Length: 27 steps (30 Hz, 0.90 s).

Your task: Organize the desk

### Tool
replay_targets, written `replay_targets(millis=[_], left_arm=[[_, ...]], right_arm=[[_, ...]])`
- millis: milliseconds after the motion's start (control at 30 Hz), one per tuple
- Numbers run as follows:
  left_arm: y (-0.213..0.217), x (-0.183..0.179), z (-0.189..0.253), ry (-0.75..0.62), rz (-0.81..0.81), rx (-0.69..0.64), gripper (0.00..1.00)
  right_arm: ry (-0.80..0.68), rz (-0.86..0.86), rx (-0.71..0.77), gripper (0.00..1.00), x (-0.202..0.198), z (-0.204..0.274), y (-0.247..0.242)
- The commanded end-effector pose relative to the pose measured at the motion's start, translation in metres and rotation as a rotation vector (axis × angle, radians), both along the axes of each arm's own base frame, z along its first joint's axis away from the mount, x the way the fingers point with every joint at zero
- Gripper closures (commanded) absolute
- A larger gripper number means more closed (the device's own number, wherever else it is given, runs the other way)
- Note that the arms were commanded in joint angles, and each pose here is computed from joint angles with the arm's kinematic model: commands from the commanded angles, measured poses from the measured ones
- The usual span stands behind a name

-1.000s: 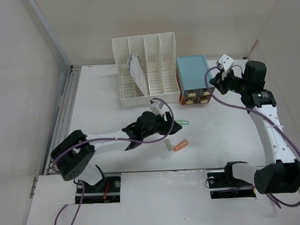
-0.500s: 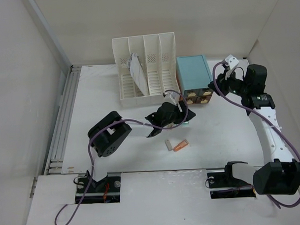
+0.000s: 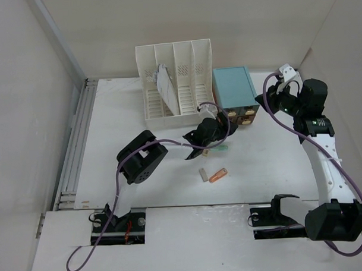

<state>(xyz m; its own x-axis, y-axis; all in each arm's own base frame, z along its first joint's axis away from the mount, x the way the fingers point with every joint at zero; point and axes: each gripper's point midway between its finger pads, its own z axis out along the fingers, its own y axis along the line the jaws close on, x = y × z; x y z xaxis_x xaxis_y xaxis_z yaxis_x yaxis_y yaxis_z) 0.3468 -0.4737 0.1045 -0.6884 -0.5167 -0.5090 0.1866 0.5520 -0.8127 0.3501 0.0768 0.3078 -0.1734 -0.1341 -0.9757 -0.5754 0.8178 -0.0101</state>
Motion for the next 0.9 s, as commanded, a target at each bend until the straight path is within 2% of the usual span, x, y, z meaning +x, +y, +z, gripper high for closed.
replay_targets(millis=[0, 400, 867], left_arm=[[-0.007, 0.016, 0.019, -0.019, 0.052, -0.057, 0.44], [-0.005, 0.021, -0.007, 0.072, 0.151, -0.095, 0.43], [-0.011, 0.04, -0.015, 0.119, 0.254, -0.248, 0.42]], right_arm=[[-0.061, -0.031, 0.016, 0.83, 0.003, 0.017, -0.004], [-0.068, -0.066, 0.025, 0.86, 0.001, 0.023, -0.008], [-0.062, -0.077, 0.032, 0.87, 0.002, 0.022, -0.009]])
